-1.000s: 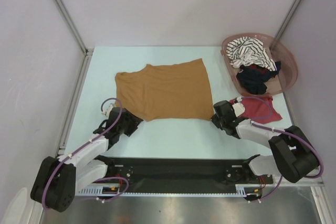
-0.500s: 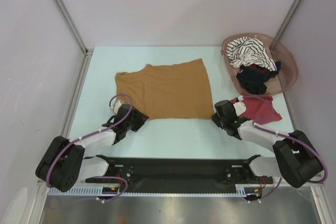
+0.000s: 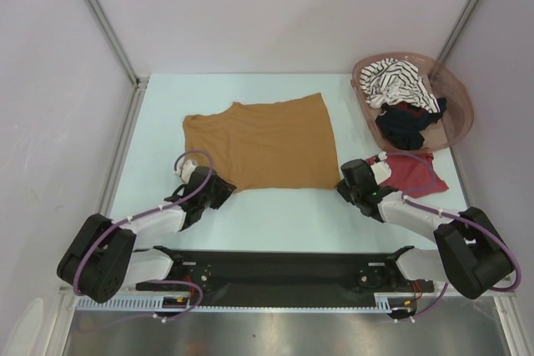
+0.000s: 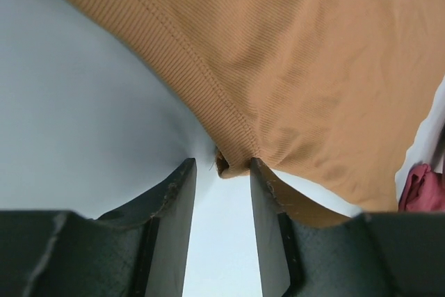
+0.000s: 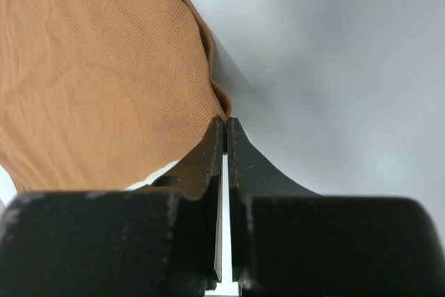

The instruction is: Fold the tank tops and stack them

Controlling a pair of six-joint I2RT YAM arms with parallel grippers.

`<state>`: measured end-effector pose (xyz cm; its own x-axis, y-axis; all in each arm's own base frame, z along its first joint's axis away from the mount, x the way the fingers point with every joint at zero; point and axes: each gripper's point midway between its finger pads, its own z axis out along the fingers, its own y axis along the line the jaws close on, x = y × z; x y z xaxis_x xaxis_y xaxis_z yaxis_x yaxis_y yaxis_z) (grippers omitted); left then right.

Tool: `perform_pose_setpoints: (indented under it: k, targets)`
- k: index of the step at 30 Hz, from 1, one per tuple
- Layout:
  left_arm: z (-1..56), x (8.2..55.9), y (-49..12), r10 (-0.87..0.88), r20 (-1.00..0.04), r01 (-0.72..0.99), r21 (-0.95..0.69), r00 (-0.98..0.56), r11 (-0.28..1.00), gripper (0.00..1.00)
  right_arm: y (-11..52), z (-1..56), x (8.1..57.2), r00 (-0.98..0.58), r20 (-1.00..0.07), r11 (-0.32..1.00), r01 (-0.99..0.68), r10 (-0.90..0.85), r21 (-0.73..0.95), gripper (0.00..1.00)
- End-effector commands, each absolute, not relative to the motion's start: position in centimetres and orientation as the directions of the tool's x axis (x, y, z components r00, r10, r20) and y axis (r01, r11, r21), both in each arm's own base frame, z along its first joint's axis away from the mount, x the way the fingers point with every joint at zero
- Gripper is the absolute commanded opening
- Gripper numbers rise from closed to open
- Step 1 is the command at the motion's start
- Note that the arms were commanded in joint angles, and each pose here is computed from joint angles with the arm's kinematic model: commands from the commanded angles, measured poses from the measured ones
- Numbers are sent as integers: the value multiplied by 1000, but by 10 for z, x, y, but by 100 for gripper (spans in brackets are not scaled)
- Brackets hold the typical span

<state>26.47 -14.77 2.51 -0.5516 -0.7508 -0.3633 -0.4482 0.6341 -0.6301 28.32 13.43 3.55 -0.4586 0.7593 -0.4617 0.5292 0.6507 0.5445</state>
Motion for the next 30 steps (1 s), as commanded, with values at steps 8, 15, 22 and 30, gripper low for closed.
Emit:
perform_pose_setpoints:
  k: [8,15,22,30]
  targets:
    - [24,278,-164,-768,-364,-453,-645,-527,616,22,125,44,283,-419,-513,660,536,749,526,0]
    - [23,276,-159,-751,-389,-475,-597,-534,647,0,117,47,275,-418,-540,678,545,730,494,0]
    - [30,255,-145,-722,-409,-466,-566,-558,680,0,106,54,255,-452,-583,719,579,675,383,0]
    - [54,255,-149,-675,-435,-414,-553,-597,723,0,108,75,258,-439,-630,749,538,641,387,0]
